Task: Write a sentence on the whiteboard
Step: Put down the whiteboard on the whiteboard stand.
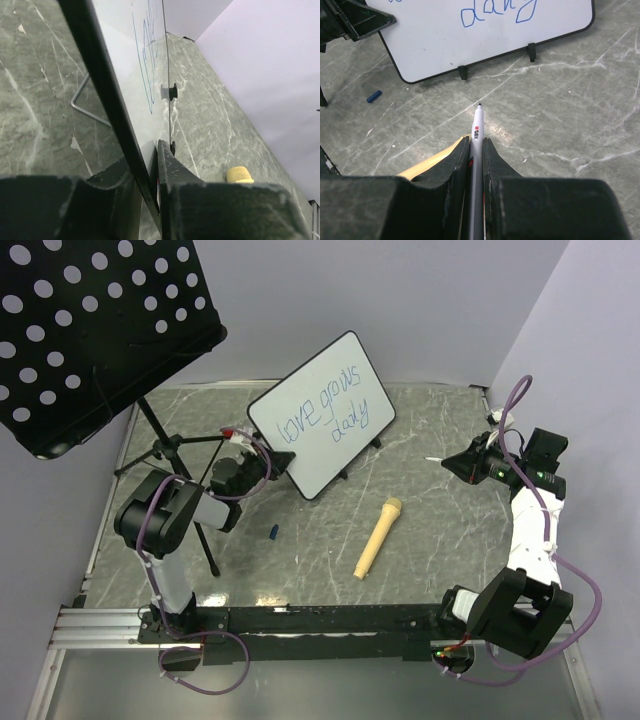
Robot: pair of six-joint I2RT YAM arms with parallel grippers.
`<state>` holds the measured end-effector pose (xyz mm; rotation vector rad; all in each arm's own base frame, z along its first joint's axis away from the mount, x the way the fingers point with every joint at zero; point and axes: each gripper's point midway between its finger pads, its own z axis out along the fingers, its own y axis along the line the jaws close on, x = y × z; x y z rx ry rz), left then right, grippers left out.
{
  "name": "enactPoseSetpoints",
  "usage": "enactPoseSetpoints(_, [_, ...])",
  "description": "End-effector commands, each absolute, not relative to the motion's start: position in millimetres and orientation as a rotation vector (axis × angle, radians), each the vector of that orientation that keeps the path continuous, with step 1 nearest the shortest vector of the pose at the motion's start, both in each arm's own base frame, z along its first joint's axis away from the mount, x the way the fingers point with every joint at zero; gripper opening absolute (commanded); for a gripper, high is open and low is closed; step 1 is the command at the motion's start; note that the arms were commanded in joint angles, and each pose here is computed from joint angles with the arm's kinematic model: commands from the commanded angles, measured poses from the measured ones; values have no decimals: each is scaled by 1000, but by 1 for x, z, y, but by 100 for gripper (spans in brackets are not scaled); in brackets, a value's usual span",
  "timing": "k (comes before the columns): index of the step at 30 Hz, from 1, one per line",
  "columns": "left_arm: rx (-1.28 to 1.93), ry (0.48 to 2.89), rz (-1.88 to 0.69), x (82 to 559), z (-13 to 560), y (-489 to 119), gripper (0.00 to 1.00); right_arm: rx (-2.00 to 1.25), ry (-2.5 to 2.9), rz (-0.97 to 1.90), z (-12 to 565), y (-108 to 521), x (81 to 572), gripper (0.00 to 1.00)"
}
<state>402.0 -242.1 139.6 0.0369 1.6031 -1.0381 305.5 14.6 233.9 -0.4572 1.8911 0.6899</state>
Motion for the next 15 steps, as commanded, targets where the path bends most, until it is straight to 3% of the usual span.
enactPoseSetpoints(1, [116, 1590, -1000, 398, 134, -246, 20, -493, 1853, 706, 238, 18, 304, 0])
enactPoseSetpoints(15, [136, 1644, -962, 397, 119, -246, 41, -489, 1853, 708, 238, 18, 303, 0])
